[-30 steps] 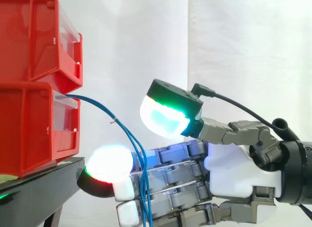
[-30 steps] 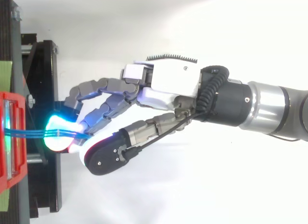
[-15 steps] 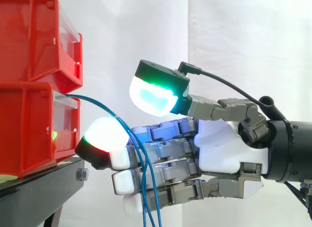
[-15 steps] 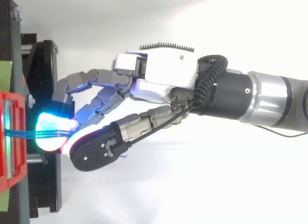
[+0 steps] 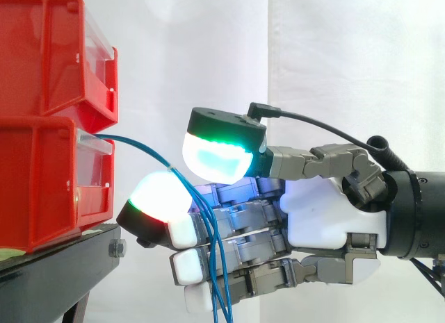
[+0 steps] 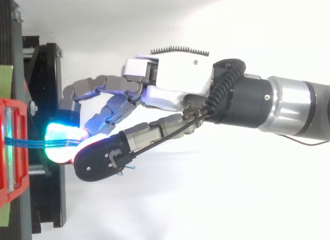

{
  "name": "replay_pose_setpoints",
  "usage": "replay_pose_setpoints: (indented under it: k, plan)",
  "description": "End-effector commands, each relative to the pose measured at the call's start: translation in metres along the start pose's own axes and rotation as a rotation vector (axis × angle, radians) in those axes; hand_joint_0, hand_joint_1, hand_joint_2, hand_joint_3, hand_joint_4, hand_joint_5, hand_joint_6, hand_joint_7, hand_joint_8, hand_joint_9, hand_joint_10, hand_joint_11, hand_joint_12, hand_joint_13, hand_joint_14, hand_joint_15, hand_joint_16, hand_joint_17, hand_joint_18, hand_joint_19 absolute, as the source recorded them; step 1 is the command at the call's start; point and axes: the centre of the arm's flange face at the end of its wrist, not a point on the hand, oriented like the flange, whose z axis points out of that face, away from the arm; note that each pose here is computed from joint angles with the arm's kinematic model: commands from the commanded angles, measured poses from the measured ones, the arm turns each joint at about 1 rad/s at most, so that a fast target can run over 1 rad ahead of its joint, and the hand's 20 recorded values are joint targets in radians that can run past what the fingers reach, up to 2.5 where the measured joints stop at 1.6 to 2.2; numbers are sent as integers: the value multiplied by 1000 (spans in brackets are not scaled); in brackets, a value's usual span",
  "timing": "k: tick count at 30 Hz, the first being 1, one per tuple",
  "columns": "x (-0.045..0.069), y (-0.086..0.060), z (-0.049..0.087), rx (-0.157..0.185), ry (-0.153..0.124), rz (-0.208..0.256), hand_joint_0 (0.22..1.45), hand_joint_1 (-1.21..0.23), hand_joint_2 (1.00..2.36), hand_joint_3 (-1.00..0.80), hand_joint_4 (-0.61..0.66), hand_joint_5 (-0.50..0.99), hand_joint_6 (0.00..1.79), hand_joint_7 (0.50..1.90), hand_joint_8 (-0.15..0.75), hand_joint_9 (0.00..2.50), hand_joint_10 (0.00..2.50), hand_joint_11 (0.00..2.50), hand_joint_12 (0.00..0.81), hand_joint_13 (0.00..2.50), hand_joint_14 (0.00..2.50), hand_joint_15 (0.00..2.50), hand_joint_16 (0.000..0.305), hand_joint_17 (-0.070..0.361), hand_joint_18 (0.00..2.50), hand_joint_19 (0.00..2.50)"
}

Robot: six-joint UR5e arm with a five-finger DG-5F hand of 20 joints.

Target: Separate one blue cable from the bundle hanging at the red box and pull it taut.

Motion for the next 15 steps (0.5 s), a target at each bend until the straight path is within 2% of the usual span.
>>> replay_pose_setpoints:
  k: [1, 5, 8, 15]
  plan:
    - [2, -2, -1, 14, 2, -4, 716, -689, 1020, -225, 140, -143, 541, 1215, 289, 855, 16, 549, 312, 919, 17, 514, 25, 57, 693, 408]
    - [3, -1, -2, 14, 4, -4, 728, -707, 1019, -239, 134, -152, 574, 1162, 286, 867, 16, 572, 311, 931, 18, 523, 25, 57, 703, 418]
    - [5, -1, -2, 16, 5, -4, 702, -732, 1014, -323, 149, -155, 580, 1146, 283, 869, 14, 579, 312, 944, 18, 536, 26, 58, 718, 419]
    - [6, 13, -5, 22, 20, -24, 660, -706, 1008, -408, 154, -161, 634, 1096, 291, 898, 15, 637, 319, 952, 19, 550, 26, 59, 722, 429]
